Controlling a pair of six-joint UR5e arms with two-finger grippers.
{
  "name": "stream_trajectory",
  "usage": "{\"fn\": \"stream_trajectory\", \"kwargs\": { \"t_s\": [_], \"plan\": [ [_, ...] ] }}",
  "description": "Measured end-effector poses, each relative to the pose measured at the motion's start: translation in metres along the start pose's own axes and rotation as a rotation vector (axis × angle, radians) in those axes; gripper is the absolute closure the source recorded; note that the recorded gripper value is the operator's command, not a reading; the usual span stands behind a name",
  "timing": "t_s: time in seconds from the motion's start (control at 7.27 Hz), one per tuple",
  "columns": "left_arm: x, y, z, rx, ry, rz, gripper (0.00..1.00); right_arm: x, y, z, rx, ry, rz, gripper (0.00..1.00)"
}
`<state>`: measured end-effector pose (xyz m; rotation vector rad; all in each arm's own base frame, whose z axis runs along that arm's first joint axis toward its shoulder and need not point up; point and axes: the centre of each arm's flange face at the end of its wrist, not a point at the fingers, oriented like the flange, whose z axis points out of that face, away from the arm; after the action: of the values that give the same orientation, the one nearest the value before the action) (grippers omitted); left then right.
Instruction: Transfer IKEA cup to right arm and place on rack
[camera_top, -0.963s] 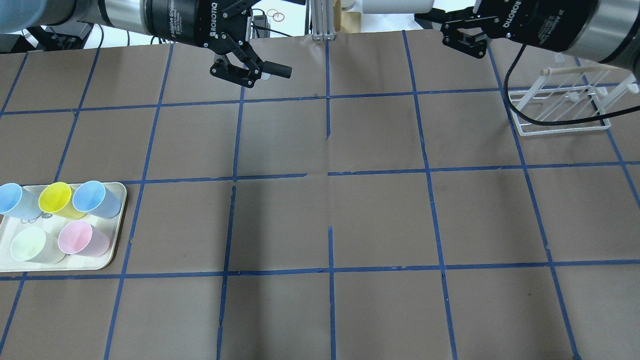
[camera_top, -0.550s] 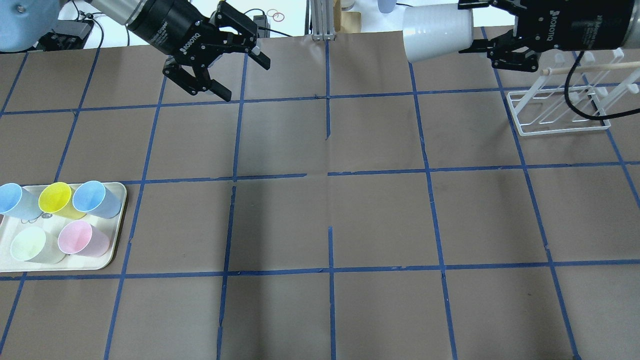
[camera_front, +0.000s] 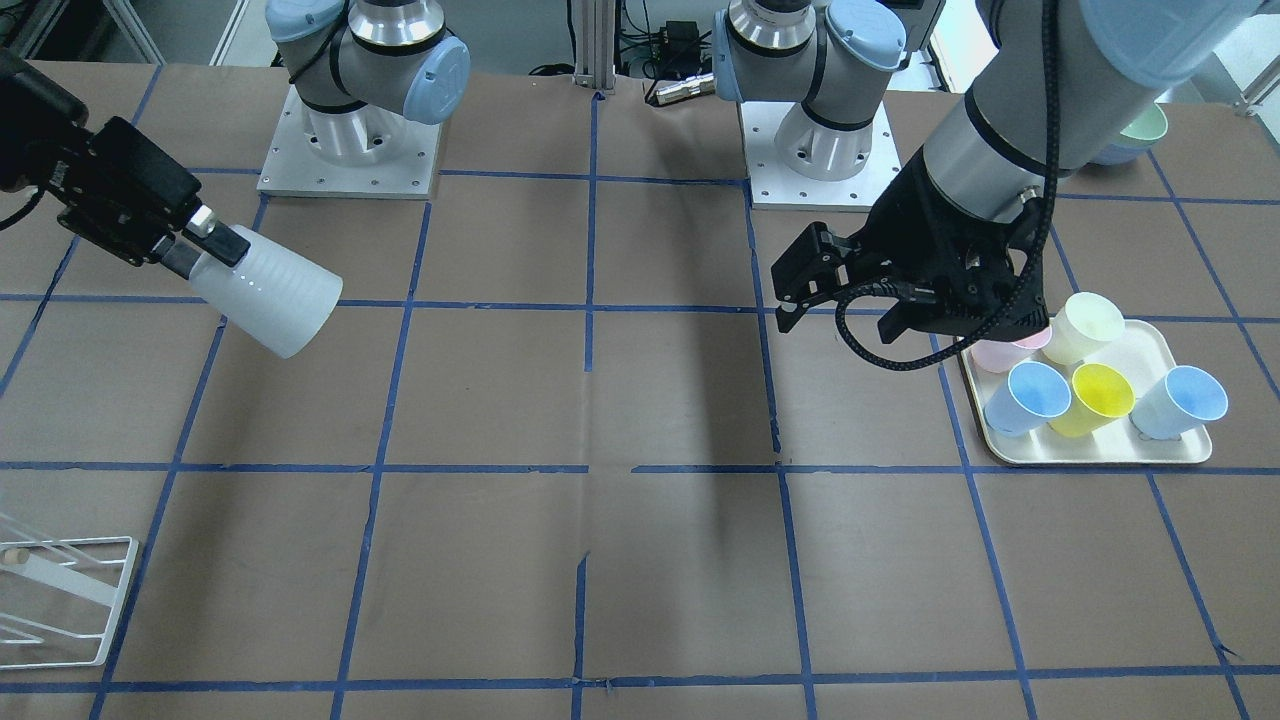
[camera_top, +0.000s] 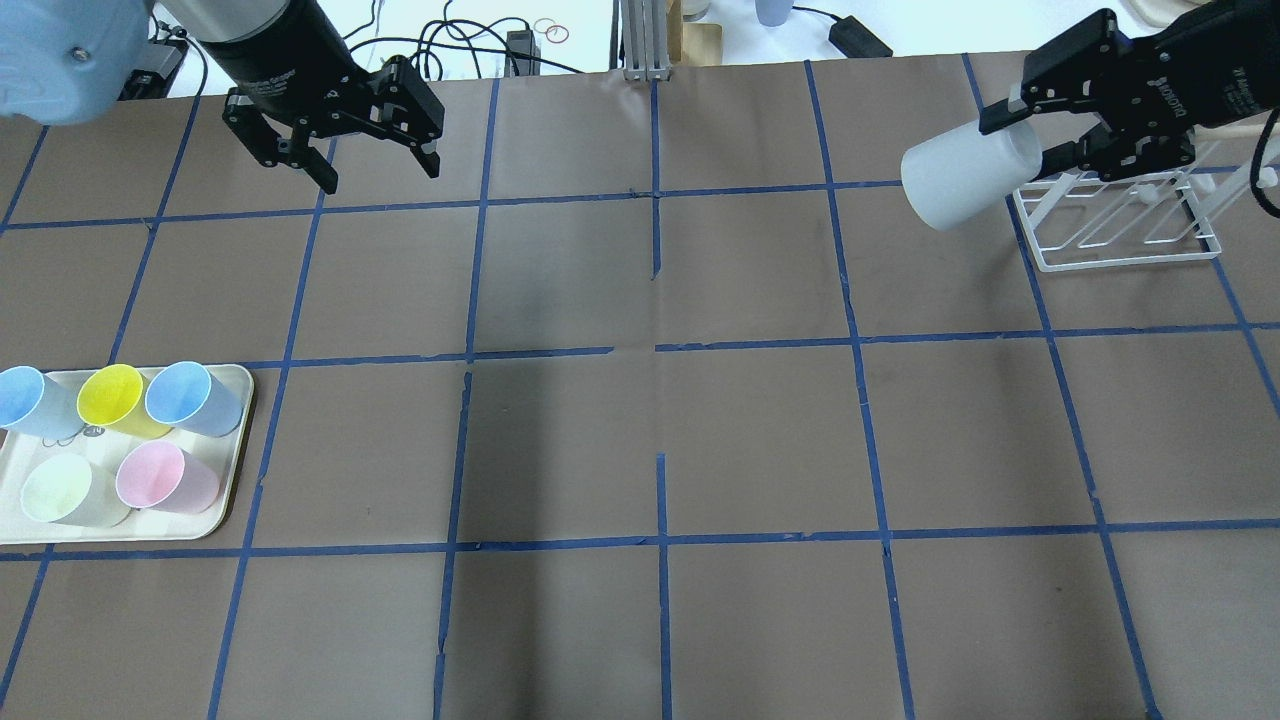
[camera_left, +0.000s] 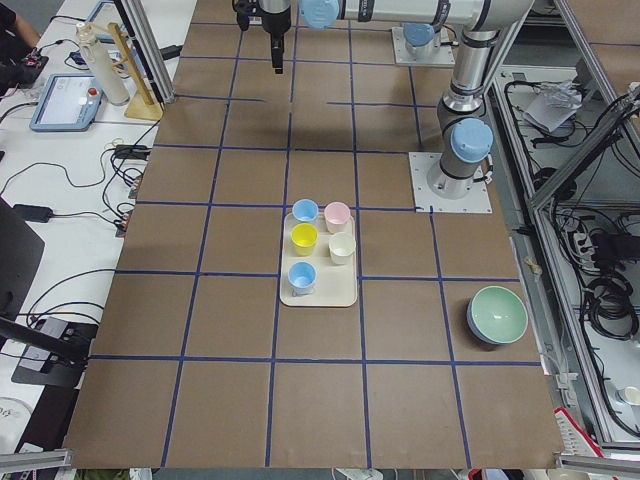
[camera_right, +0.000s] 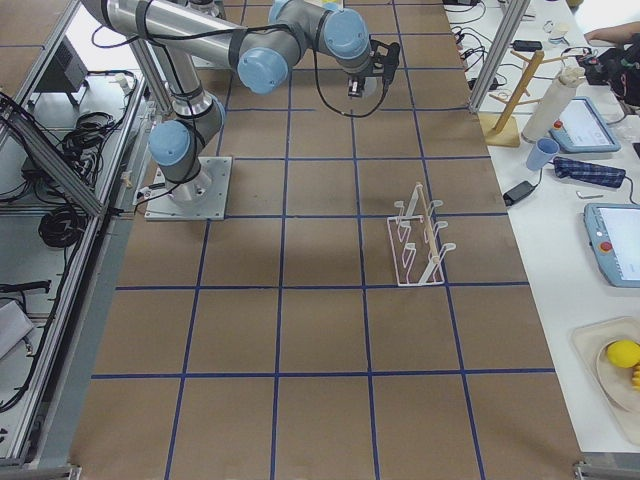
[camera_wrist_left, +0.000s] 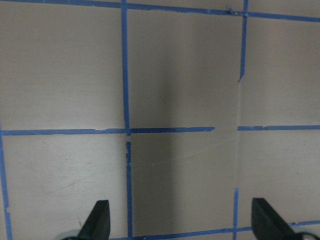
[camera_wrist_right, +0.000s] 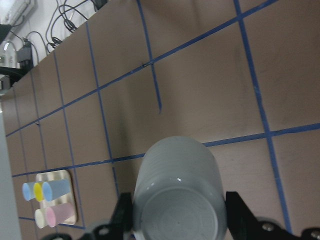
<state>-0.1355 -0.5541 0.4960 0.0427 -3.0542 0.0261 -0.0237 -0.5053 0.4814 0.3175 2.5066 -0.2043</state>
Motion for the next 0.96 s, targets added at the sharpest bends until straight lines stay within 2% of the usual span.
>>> {"fn": "stream_trajectory", "kwargs": {
  "t_s": [0.14, 0.41, 0.55, 0.69, 0.96],
  "plan": [
    [-0.003, 0.006, 0.003, -0.005, -0.036, -0.009, 0.0, 0.012, -0.005, -0.001, 0.005, 0.11, -0.058, 1.0],
    [-0.005, 0.026, 0.004, -0.006, -0.056, -0.014, 0.0, 0.037, -0.019, -0.001, -0.011, 0.314, -0.24, 1.0],
    [-0.006, 0.034, 0.0, 0.001, -0.058, -0.015, 0.0, 0.047, -0.026, -0.001, -0.023, 0.393, -0.302, 1.0],
    [-0.008, 0.037, -0.003, 0.005, -0.058, -0.018, 0.0, 0.055, -0.03, 0.0, -0.039, 0.445, -0.346, 1.0],
    [-0.009, 0.04, -0.005, 0.007, -0.059, -0.019, 0.0, 0.064, -0.037, -0.001, -0.061, 0.493, -0.426, 1.0]
  ]
}}
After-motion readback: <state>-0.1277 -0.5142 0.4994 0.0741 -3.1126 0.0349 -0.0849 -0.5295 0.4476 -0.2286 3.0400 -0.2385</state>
